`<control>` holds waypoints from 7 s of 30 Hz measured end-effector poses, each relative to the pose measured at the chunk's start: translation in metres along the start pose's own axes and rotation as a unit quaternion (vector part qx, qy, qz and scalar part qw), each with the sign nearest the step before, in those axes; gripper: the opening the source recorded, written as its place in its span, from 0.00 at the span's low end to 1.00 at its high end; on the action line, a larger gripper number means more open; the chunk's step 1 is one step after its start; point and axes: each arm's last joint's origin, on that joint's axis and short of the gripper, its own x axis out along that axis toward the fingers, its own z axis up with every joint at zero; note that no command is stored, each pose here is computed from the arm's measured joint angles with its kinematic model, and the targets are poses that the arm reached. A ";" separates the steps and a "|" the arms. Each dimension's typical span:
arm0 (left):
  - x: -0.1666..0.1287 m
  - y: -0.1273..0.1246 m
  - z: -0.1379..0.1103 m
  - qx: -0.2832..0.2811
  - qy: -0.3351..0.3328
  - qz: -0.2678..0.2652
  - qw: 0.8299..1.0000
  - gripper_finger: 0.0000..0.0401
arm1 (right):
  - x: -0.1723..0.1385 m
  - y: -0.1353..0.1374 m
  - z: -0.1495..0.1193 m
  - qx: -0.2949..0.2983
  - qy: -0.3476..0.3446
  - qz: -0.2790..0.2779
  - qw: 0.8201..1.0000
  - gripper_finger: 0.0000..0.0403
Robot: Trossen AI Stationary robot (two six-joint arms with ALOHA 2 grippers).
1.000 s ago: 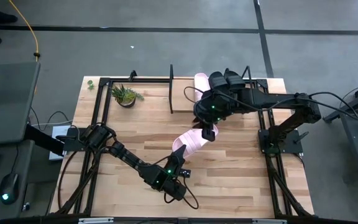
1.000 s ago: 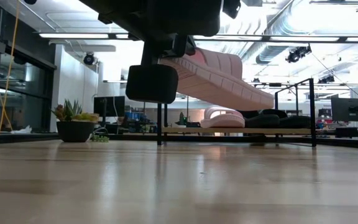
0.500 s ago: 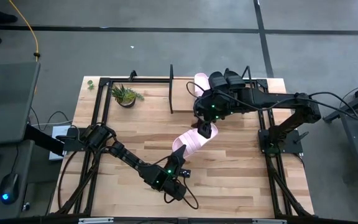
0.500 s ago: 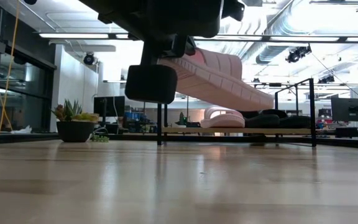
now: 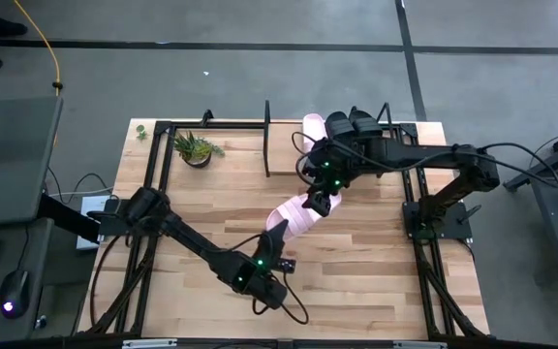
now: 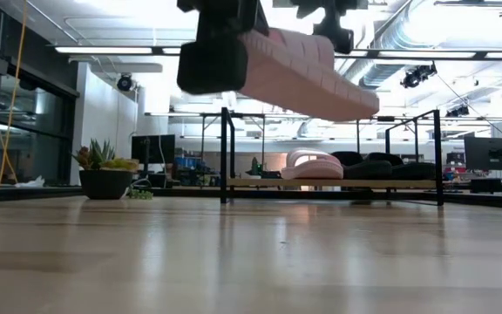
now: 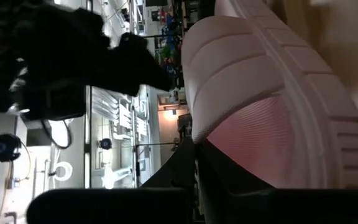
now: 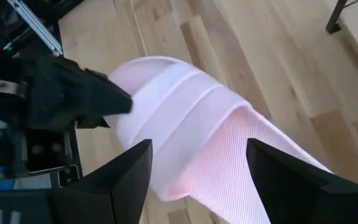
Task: Pick and place slides into the shelf
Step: Put the pink slide on the shelf
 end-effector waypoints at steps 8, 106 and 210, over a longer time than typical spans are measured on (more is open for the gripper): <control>0.000 0.007 -0.002 -0.009 0.000 0.000 1.000 0.00 | 0.017 -0.008 -0.007 0.009 0.004 0.010 1.000 0.62; -0.011 0.078 -0.050 -0.210 -0.181 -0.304 0.912 0.36 | -0.043 -0.098 0.040 -0.142 -0.075 0.004 0.987 0.00; -0.006 0.168 -0.148 -0.311 -0.232 -0.435 0.813 0.36 | 0.057 -0.257 0.117 -0.314 0.060 0.155 0.935 0.00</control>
